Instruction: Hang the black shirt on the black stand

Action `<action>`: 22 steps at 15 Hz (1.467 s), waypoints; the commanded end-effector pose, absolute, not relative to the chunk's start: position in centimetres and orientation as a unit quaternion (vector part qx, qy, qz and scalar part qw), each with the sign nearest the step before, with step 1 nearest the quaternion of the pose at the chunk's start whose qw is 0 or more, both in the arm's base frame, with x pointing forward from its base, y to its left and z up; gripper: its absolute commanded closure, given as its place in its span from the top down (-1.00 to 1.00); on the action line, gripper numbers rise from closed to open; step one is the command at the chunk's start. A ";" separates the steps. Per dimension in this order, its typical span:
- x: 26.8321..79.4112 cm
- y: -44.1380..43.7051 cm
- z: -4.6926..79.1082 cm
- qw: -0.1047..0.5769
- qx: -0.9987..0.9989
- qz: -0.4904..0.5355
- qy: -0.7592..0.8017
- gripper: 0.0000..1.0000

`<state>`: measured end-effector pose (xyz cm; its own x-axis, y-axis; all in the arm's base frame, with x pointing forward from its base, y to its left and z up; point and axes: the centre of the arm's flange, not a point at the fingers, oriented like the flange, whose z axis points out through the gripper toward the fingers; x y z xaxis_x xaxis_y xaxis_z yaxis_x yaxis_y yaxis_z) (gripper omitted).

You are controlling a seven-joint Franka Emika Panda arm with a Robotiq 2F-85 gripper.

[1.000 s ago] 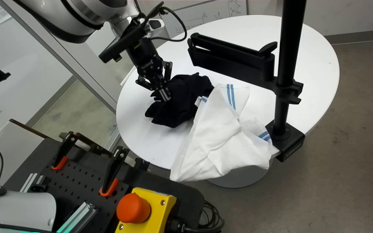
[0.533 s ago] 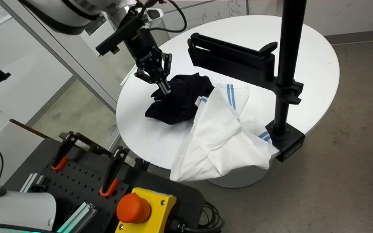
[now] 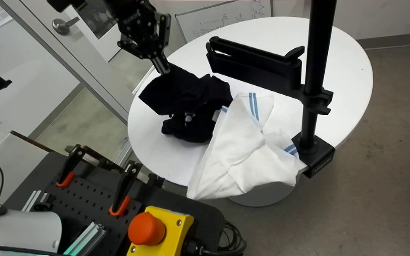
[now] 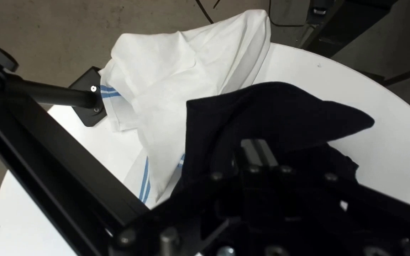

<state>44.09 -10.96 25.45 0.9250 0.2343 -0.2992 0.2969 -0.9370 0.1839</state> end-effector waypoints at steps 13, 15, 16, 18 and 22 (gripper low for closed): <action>33.9 -17.2 50.1 0.110 0.986 0.110 0.064 -0.99; 33.1 -17.9 53.3 0.124 0.982 0.136 0.052 -0.99; 32.8 -18.2 54.4 0.129 0.980 0.147 0.047 -0.99; 32.3 -18.7 57.3 0.140 0.976 0.165 0.038 -0.99; 32.2 -19.7 62.3 0.157 0.970 0.182 0.026 -0.99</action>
<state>32.05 -18.82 58.65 0.9366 0.1044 0.3346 0.0025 -0.9566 0.2914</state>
